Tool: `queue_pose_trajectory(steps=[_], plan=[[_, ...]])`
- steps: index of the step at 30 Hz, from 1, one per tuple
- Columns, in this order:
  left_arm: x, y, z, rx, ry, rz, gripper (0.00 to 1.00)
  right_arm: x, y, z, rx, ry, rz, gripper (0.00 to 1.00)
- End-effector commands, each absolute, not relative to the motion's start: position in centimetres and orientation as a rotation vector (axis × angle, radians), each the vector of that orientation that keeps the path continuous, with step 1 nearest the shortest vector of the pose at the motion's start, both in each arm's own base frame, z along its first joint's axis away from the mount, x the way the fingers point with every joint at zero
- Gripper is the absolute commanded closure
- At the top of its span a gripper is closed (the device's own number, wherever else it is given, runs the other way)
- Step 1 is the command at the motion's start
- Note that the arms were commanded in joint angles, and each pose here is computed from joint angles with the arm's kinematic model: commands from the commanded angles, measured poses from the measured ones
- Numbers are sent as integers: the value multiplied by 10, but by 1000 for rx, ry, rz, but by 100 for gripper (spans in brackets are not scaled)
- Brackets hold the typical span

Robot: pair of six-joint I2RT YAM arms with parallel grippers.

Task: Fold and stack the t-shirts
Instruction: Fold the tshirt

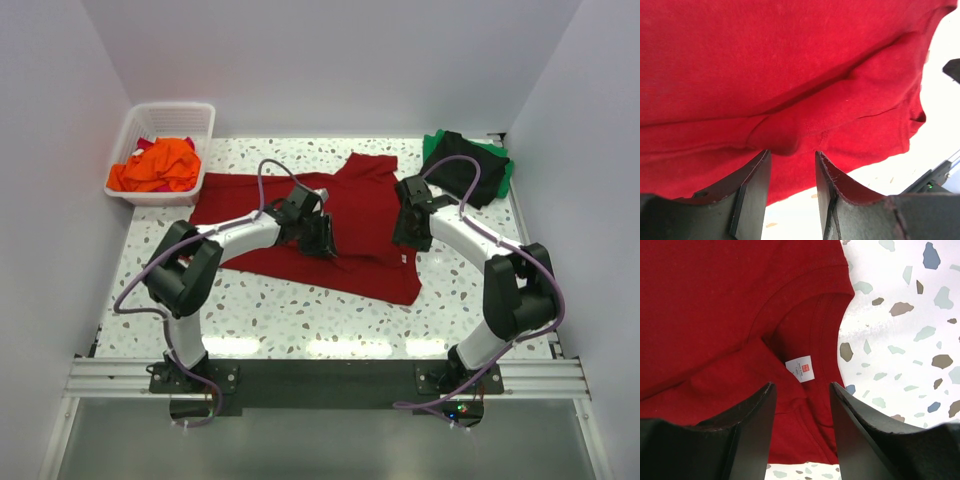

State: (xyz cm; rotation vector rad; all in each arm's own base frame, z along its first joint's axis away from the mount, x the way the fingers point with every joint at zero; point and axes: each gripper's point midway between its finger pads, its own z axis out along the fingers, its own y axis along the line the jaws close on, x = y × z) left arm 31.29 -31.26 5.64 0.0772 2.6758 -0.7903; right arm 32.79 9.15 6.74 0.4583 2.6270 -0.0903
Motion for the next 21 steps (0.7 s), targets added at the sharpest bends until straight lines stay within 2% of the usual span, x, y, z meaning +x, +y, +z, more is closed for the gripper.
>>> queue_pose_trajectory(steps=[1, 16, 21], plan=[[315, -334, 66, 100, 2646, -854, 55, 340, 95, 74, 464, 2594, -54, 50], [310, -350, 59, 95, 2647, -883, 55, 340, 94, 75, 427, 2602, -59, 50], [320, -354, 54, 90, 2639, -838, 61, 338, 90, 77, 424, 2600, -65, 50]])
